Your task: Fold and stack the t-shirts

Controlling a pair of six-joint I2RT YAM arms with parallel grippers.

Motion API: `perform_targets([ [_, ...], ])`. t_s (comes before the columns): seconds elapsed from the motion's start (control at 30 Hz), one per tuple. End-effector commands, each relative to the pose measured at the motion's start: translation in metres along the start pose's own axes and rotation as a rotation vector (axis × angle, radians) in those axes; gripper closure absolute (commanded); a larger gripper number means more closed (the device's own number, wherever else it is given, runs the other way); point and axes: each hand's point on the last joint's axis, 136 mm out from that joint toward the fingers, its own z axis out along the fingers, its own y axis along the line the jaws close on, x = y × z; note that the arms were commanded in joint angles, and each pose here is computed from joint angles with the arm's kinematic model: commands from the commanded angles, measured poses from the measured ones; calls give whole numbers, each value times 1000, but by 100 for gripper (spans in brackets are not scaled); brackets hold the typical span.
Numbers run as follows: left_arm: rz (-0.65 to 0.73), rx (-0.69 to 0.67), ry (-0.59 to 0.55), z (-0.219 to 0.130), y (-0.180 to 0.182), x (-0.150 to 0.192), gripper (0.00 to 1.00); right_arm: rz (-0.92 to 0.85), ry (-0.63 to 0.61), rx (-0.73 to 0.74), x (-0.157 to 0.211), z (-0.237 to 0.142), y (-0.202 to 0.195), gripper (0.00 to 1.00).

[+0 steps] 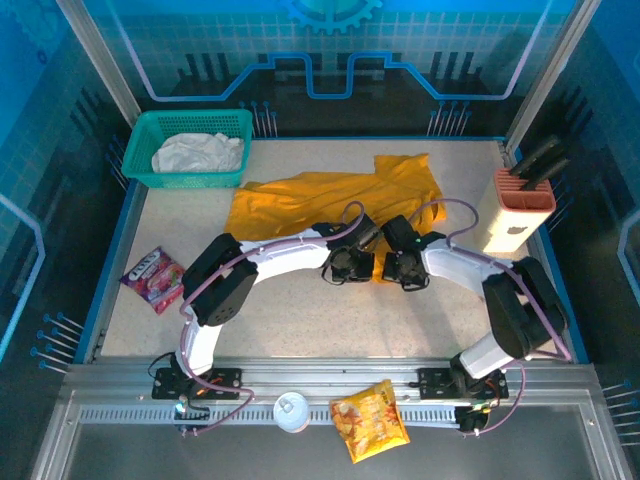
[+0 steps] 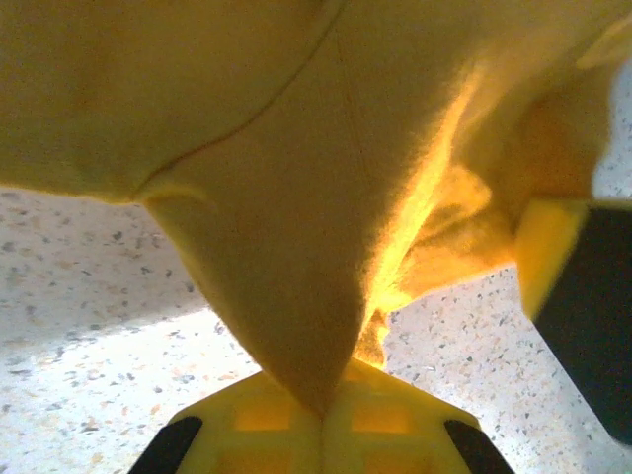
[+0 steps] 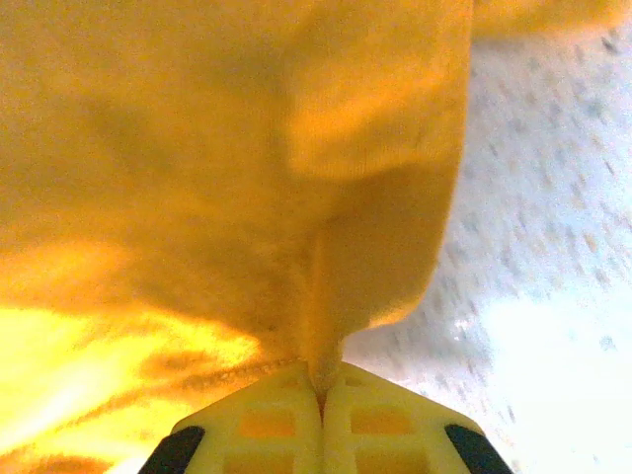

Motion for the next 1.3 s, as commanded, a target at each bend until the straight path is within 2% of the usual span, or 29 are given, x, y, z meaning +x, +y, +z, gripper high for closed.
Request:
perform_targets([
  [0.0,26,71,71,0,-13,23,100,17,34,85,26,-14,-25,100],
  [0.27,88,126,149,13,-37,66,100,125,-9,104,63,-41,-50,100],
  [0.47,142,161,187,11,-51,89,100,161,3,156,86,-44,-64,100],
  [0.5,146,165,188,8,-52,91,97,165,5,161,89,-44,-64,100],
  [0.57,154,178,184,2,-53,93,83,166,2,174,93,-44,-65,100],
  [0.63,168,193,172,-8,-55,93,63,163,-3,198,96,-46,-67,100],
  [0.73,204,196,131,-33,-58,89,39,165,-15,230,97,-50,-73,100],
  [0.83,243,162,49,-64,-53,77,27,181,-32,246,97,-53,-80,100],
  [0.97,218,75,-64,-108,-21,50,21,207,-53,272,98,-56,-91,100],
  [1.17,20,-93,-221,-167,87,4,13,198,-46,331,99,-57,-101,100],
  [1.27,-109,-130,-266,-185,139,-7,10,178,-36,348,98,-56,-100,93],
])
